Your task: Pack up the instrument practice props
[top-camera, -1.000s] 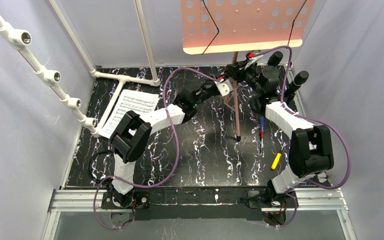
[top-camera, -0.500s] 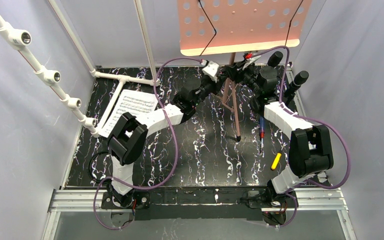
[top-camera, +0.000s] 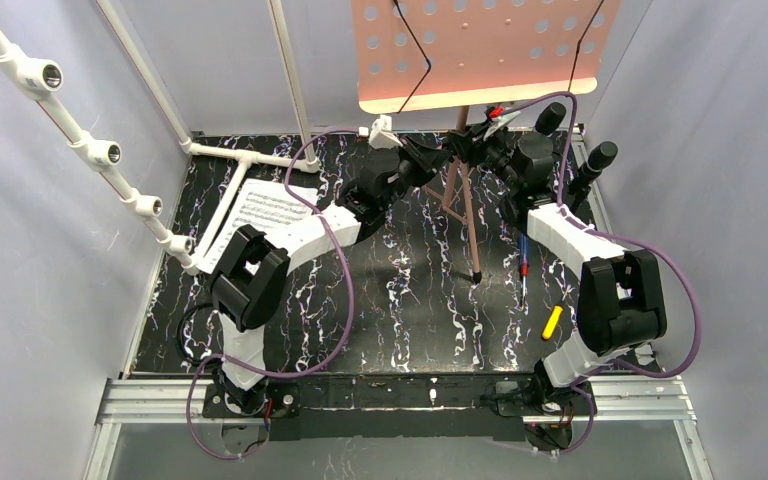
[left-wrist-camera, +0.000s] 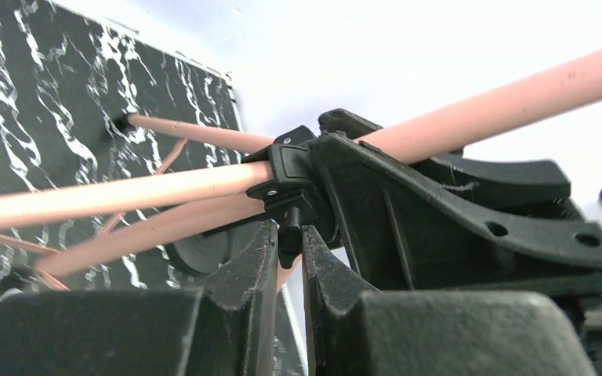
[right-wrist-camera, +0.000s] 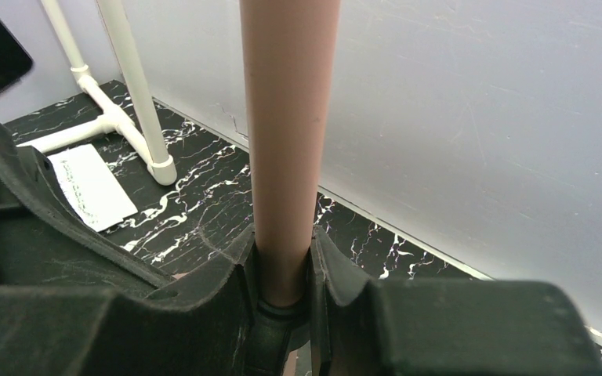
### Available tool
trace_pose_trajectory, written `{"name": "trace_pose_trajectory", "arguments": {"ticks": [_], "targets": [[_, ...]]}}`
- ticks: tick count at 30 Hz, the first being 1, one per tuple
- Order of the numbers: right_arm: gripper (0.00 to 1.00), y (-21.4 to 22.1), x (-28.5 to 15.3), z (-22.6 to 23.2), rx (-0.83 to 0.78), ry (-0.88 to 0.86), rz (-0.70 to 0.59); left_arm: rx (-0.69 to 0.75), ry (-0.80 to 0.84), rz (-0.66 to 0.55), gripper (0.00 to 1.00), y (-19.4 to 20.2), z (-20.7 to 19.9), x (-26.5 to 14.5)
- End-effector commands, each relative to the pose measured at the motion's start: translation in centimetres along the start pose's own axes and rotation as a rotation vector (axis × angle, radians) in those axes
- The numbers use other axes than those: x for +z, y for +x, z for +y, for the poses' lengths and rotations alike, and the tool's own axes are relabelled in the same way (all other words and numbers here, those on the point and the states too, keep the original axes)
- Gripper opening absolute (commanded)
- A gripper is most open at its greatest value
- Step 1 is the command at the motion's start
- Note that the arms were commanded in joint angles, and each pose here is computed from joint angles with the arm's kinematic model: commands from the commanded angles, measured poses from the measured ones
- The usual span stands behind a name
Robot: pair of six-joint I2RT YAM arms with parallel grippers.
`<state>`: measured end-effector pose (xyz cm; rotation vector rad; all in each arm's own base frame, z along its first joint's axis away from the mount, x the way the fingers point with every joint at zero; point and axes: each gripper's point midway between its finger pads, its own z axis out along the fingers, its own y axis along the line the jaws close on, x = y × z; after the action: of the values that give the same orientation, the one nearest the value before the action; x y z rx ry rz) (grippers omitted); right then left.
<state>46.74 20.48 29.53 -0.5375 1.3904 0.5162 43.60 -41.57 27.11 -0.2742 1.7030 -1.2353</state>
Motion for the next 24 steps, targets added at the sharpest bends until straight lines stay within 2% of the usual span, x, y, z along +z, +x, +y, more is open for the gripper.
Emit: {"name": "trace_pose_trajectory", "arguments": {"ticks": [1,3,6,11,18,21,24], "targets": [[0.01,7.1,-0.7,2.9,0.074,-0.103,0.220,-0.347,-0.007,0.011,0.04,-1.2,-2.3,-0.8],[0.01,7.1,-0.7,2.8,0.074,-0.103,0.220,-0.369,-0.002,0.022,0.10,-1.4,-2.4,-1.2],[0.01,7.0,-0.7,2.9,0.075,-0.103,0.218,-0.303,-0.003,0.015,0.27,-1.9,-2.2,-2.3],[0.01,7.1,-0.7,2.9,0.080,-0.105,0.219,-0.019,0.017,-0.016,0.41,-3.3,-2.6,-5.0],[0.01,6.9,-0.6,2.9,0.076,-0.104,0.215,0.575,0.038,-0.010,0.48,-3.6,-0.9,-7.3],[0.01,6.8,-0.5,2.9,0.076,-0.109,0.214,0.957,0.142,-0.001,0.52,-2.6,-1.1,-7.3],[0.01,7.0,-0.5,2.9,0.076,-0.107,0.218,1.246,0.290,-0.064,0.53,-1.9,-2.1,-7.0]]}}
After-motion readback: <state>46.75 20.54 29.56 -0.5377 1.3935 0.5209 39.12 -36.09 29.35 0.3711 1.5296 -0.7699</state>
